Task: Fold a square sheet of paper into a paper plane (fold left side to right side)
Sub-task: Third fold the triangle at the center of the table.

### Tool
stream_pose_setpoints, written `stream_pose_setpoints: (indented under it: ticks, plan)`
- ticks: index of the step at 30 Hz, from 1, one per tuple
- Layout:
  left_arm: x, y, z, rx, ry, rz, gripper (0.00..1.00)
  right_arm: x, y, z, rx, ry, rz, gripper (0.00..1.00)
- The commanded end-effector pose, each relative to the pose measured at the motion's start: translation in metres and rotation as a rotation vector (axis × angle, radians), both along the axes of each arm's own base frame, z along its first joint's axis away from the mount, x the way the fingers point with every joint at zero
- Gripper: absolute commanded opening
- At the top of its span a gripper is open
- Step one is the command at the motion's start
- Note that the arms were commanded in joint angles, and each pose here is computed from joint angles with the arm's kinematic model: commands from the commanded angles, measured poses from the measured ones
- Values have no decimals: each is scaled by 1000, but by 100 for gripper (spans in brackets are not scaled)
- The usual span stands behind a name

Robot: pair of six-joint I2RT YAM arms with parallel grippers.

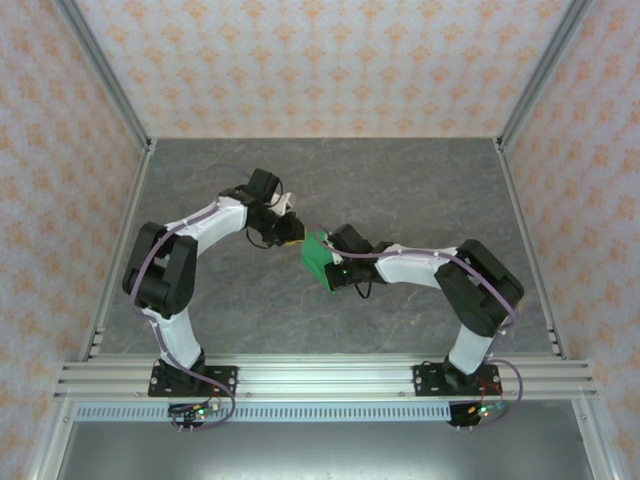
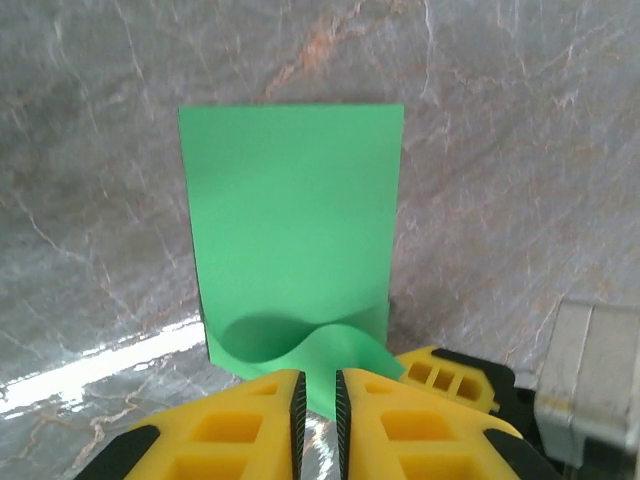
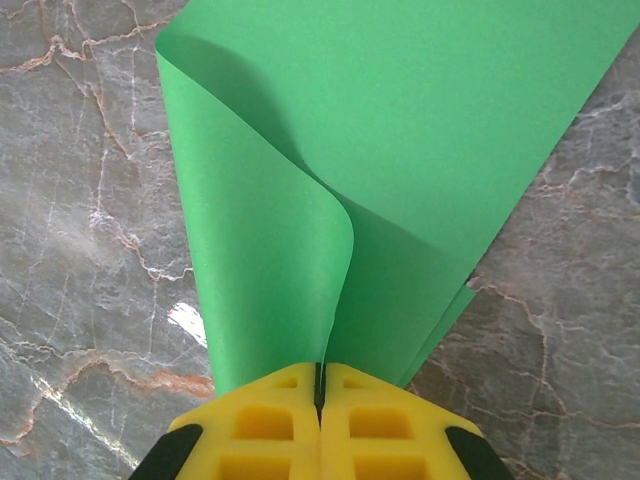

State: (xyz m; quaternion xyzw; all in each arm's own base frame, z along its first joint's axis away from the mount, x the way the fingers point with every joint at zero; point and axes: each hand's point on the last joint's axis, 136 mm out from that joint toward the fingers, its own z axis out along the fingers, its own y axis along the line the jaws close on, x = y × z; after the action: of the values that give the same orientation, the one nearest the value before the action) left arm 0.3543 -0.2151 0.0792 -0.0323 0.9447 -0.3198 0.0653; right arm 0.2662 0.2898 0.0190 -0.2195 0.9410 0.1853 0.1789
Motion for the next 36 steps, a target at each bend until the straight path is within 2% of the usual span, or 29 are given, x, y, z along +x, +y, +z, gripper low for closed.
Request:
stream_pose_setpoints:
  ticks: [1,7,15,32,36]
  plan:
    - [-13,-19,-5,-67,11,-15,19,-22,-23,-36,-119,108,8,5]
    - [-32,-43,-27,-69,58,-61,19,-21,-22,-36,-122,112,8,5]
    - [-36,-55,-45,-55,92,-66,18,-21,-23,-34,-127,108,8,5]
    - [-49,-37,-66,47,128,-53,18,-22,-25,-36,-139,112,9,5]
    - [-53,-31,-82,89,144,-74,18,-21,-23,-34,-127,110,5,5]
